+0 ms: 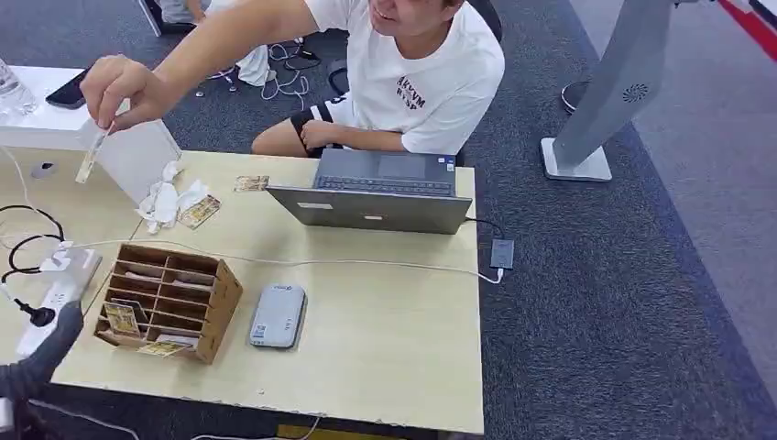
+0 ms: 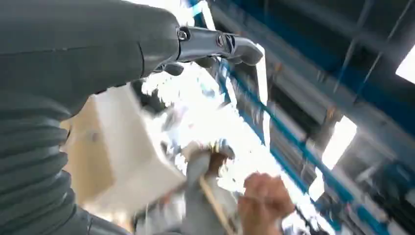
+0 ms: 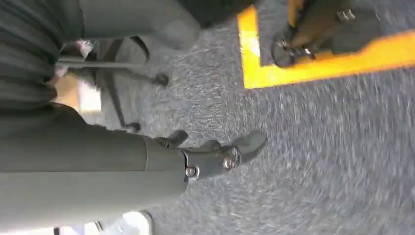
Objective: Pass the card to the sensor for recognition and then transmit it.
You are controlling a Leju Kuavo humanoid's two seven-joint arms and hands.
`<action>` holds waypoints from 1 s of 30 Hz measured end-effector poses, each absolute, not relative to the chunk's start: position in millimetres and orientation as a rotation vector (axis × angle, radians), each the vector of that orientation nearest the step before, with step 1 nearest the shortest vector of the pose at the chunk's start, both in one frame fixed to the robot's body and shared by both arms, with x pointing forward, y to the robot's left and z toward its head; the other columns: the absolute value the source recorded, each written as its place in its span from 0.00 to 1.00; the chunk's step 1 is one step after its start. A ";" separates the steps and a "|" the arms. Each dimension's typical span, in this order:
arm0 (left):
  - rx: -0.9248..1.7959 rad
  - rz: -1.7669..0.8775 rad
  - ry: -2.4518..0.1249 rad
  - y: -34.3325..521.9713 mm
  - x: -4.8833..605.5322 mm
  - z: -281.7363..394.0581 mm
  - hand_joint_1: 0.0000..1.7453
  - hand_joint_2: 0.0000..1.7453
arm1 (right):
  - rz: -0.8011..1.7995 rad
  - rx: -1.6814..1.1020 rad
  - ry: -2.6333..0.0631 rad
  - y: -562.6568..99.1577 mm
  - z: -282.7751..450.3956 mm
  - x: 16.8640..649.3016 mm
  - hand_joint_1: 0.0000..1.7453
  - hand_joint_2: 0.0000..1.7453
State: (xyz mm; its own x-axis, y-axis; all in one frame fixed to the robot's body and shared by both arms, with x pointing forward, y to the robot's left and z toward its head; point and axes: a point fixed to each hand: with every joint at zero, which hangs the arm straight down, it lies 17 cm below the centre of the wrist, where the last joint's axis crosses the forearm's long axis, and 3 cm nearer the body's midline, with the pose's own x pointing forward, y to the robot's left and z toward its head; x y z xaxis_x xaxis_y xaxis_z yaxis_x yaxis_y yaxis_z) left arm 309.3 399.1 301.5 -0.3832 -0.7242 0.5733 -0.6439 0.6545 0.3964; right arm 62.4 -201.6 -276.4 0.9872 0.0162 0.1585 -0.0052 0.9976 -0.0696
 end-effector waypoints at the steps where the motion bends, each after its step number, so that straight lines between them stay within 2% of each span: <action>1: 1.148 -0.264 -2.051 392.7 343.5 307.6 0.00 1.00 | 0.044 -0.054 -0.159 -199.7 -276.3 63.3 0.00 1.00; 5: 1.473 -0.736 -1.780 348.9 460.5 323.7 0.00 1.00 | 0.099 -0.040 -0.168 -199.0 -275.0 74.3 0.00 1.00; 11: 1.511 -0.915 -1.742 307.8 530.1 339.1 0.00 1.00 | 0.143 -0.048 -0.156 -200.7 -276.2 67.3 0.00 1.00; 18: 1.497 -1.010 -1.695 291.3 559.6 320.7 0.00 1.00 | 0.171 -0.062 -0.145 -202.5 -277.1 62.1 0.00 1.00; 30: 1.472 -1.014 -1.644 304.5 566.5 297.1 0.00 1.00 | 0.218 -0.060 -0.137 -199.3 -277.4 55.7 0.00 1.00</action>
